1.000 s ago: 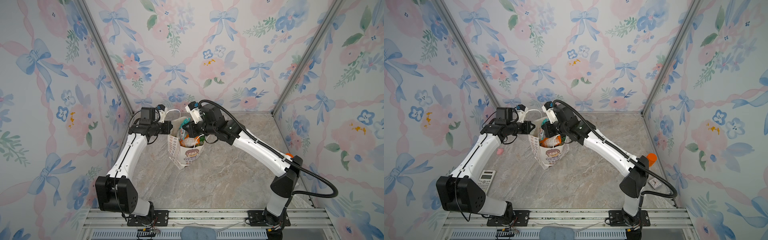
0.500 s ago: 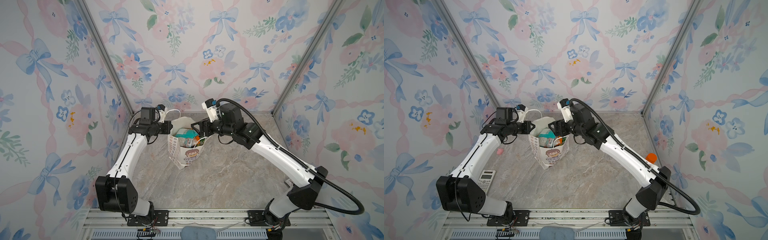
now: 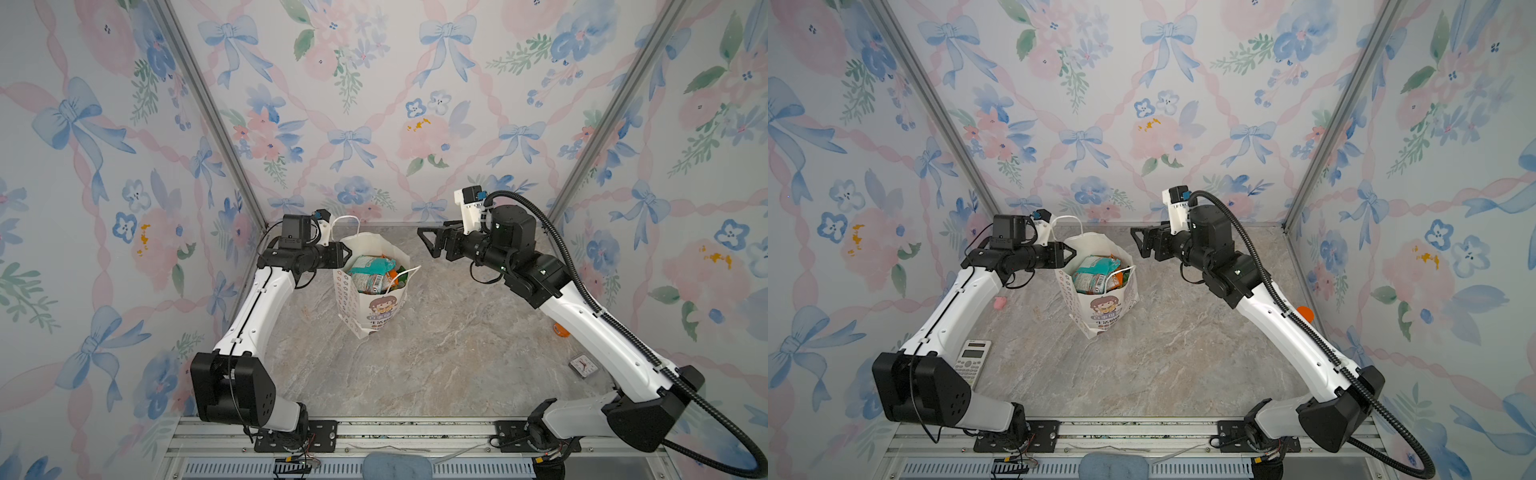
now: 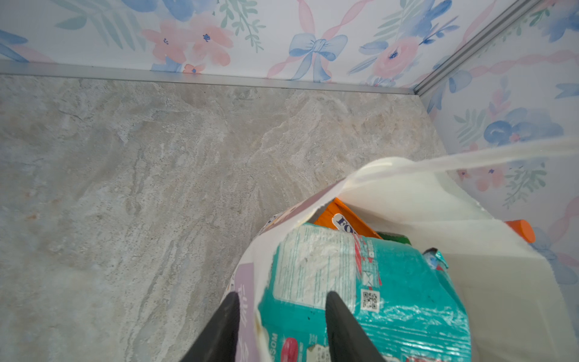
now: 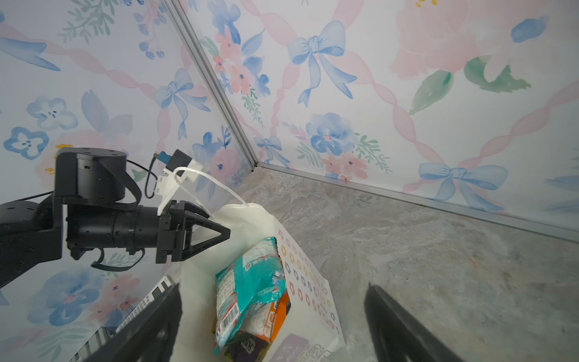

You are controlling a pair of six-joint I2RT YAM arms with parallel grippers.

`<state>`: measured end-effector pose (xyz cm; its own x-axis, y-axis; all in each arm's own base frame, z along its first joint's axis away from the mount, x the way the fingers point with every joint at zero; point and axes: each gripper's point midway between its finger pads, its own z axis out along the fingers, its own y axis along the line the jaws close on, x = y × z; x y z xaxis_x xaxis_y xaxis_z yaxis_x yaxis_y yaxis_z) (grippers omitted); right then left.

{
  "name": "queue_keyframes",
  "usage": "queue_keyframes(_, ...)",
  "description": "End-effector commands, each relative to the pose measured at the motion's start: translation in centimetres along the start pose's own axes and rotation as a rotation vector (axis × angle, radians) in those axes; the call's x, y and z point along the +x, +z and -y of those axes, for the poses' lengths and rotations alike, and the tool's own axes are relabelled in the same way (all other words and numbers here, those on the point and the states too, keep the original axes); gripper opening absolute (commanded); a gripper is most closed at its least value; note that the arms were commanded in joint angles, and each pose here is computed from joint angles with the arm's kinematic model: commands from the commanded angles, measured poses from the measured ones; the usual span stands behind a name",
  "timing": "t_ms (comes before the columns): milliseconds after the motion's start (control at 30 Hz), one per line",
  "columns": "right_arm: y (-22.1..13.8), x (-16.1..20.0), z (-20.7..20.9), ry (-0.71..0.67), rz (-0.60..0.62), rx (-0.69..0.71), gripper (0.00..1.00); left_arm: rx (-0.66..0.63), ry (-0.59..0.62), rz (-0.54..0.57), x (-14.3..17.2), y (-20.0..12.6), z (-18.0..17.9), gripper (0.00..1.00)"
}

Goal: Place the snacks into the paper bag
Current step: Place the snack in the paper bag, then reset both arms

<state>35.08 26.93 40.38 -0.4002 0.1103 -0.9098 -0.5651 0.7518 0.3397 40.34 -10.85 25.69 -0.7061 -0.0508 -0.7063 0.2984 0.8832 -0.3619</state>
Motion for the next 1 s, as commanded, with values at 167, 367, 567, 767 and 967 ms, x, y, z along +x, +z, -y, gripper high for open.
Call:
queue_keyframes(167, -2.5, -1.0, 3.2, 0.041, 0.078, 0.071, 0.95, -0.023, 0.04, 0.088, -1.7, -2.7, 1.5, 0.98)
queue_keyframes(367, -2.8, 0.3, 6.5, 0.06, 0.065, 0.155, 0.97, -0.063, 0.063, 0.197, -3.0, -5.1, 1.7, 0.98)
queue_keyframes(567, -3.3, 3.6, 11.1, 0.065, 0.029, 0.302, 0.97, -0.131, 0.045, 0.402, -4.1, -9.5, 1.7, 0.98)
queue_keyframes(767, -5.7, 9.7, 17.5, 0.041, -0.031, 0.557, 0.96, -0.178, -0.02, 0.849, -3.7, -17.2, 1.3, 0.98)
queue_keyframes(967, -10.8, 15.0, 23.5, -0.132, 0.09, 0.836, 0.96, -0.249, -0.127, 0.995, 1.3, -16.3, -2.7, 0.98)
